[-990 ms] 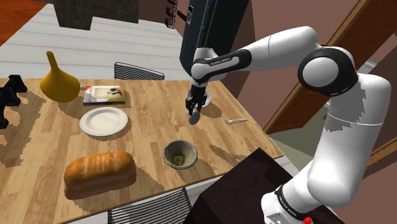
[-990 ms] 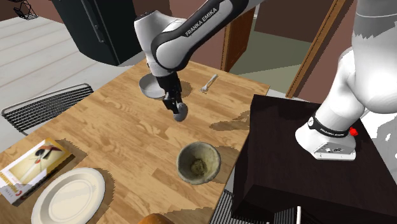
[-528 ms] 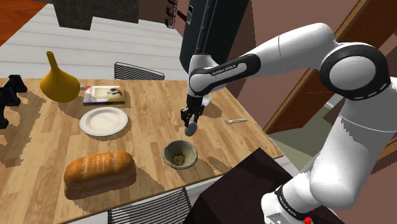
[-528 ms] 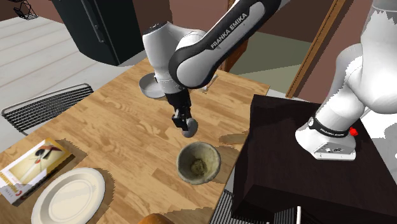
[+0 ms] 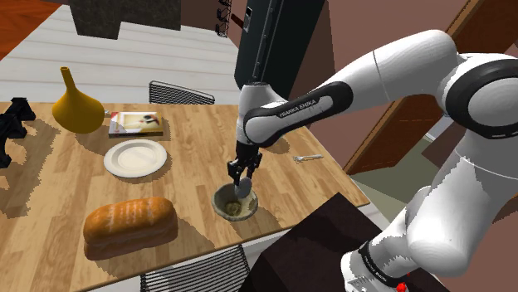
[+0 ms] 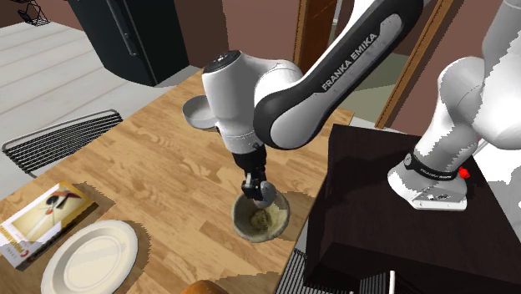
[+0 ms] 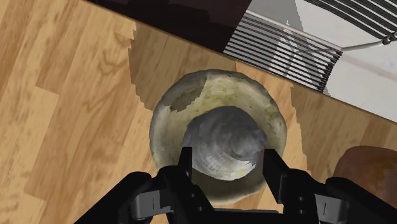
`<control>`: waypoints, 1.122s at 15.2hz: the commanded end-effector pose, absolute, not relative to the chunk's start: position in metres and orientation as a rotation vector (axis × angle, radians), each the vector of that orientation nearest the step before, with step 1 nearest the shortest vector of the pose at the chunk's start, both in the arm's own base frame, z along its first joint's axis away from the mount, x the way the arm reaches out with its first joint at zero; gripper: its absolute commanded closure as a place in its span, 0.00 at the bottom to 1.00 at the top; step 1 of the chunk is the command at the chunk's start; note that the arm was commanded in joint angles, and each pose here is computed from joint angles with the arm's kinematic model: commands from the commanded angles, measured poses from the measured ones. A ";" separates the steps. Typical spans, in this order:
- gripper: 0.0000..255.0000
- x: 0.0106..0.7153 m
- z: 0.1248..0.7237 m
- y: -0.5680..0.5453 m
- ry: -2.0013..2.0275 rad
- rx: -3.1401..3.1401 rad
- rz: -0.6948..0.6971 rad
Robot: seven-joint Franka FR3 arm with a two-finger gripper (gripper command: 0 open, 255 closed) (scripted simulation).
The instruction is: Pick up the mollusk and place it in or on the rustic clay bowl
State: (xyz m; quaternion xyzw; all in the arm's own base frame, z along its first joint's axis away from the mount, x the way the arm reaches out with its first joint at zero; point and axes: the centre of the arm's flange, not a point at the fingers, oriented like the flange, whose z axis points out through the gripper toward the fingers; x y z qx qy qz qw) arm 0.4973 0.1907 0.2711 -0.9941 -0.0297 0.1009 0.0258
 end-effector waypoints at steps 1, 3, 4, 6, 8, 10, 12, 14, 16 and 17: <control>1.00 0.496 0.262 0.192 -0.089 -3.073 0.311; 1.00 0.496 0.252 0.192 -0.089 -3.073 0.311; 1.00 0.496 0.246 0.192 -0.089 -3.073 0.311; 1.00 0.496 0.236 0.192 -0.089 -3.073 0.311; 1.00 0.496 0.225 0.192 -0.089 -3.073 0.311; 1.00 0.496 0.215 0.192 -0.089 -3.073 0.311; 1.00 0.496 0.206 0.192 -0.089 -3.073 0.311; 1.00 0.496 0.206 0.192 -0.089 -3.073 0.311; 1.00 0.496 0.206 0.192 -0.089 -3.073 0.311; 1.00 0.496 0.206 0.192 -0.089 -3.073 0.311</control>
